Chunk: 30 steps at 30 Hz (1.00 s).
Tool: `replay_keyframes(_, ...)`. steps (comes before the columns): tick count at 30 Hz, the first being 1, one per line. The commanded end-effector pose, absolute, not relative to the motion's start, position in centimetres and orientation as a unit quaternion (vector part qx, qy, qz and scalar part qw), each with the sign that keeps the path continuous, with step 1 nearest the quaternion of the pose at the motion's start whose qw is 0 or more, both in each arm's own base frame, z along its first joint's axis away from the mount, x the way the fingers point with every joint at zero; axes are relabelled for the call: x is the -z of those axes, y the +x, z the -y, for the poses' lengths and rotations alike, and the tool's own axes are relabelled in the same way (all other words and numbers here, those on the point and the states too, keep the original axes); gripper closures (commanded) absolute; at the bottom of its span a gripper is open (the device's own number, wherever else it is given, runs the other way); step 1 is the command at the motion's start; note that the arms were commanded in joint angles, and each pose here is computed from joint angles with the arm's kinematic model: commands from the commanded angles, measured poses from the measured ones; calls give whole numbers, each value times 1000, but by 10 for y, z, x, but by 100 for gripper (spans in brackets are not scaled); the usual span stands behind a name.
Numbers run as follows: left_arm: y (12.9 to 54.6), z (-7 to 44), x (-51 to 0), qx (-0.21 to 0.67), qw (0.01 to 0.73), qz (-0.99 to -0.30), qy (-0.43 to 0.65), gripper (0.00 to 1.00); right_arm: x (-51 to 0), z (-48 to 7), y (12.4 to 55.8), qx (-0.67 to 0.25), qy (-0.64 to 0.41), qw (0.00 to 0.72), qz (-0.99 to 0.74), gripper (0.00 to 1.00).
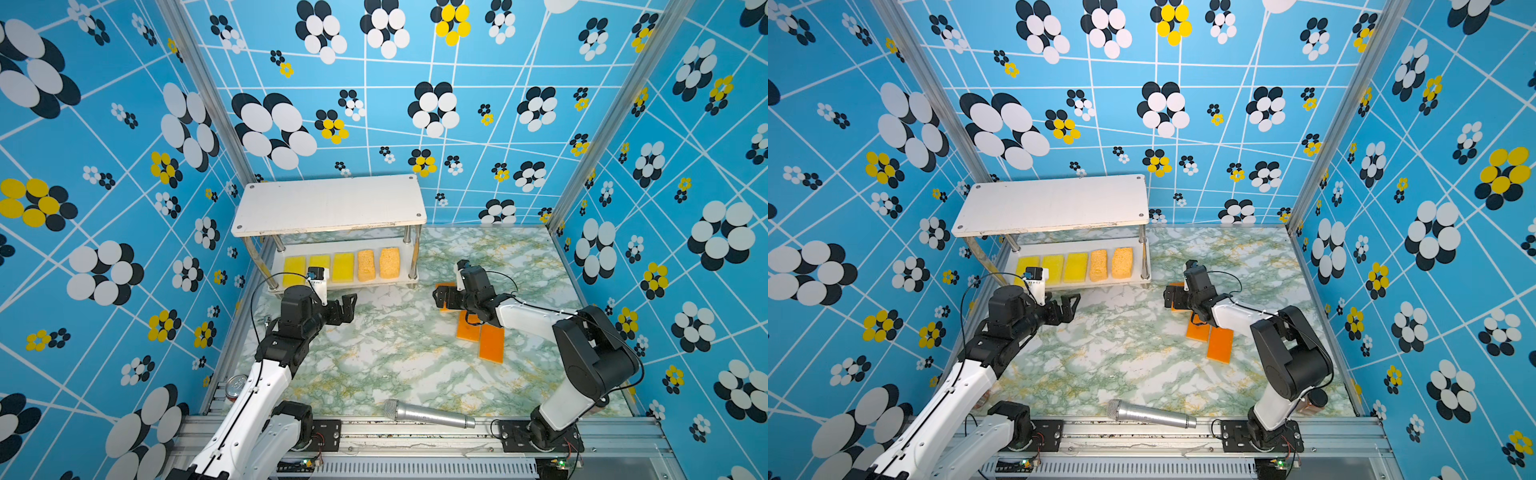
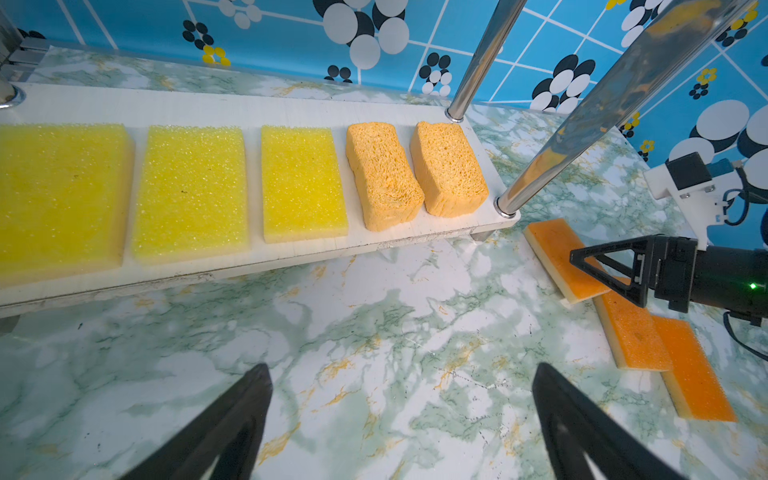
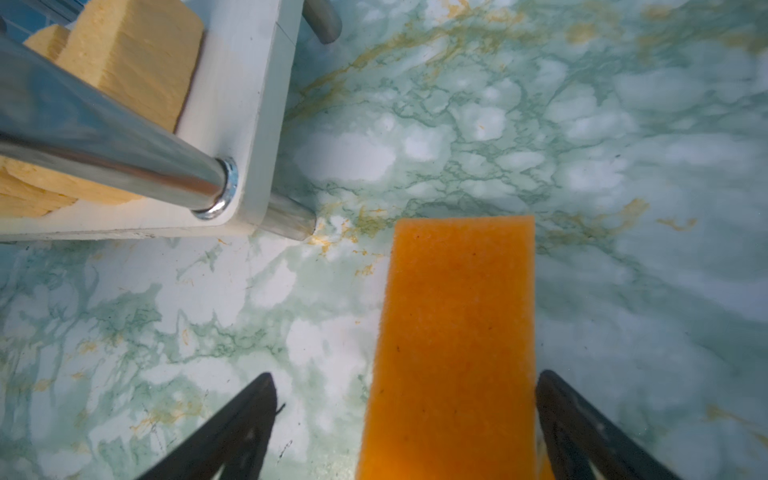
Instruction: Place and organize the cleaning sponges onto the shelf
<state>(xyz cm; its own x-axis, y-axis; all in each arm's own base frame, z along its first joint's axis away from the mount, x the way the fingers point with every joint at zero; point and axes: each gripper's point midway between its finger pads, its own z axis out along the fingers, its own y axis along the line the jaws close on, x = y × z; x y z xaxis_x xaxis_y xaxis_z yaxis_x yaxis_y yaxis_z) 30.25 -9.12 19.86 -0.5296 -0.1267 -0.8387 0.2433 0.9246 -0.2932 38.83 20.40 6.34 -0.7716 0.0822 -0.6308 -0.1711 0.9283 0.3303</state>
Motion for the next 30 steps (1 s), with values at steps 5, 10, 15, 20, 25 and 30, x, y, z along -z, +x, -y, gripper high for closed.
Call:
replay_keyframes(5,301,95,-200,200,486,-850,36,1,-62,-229,387,-265,-15,323,-908,1)
replay_keyframes(10,301,96,-201,201,487,-849,37,1,-67,-239,374,-302,-26,323,-897,1)
replay_keyframes(15,302,98,-198,207,484,-849,37,1,-70,-247,357,-320,-51,313,-893,1)
replay_keyframes(20,304,100,-195,210,480,-851,37,1,-79,-252,344,-331,-77,305,-889,1)
replay_keyframes(25,305,102,-192,213,477,-852,38,1,-91,-247,335,-316,-91,310,-892,1)
replay_keyframes(30,306,104,-191,214,474,-853,39,1,-91,-228,322,-267,-97,297,-911,1)
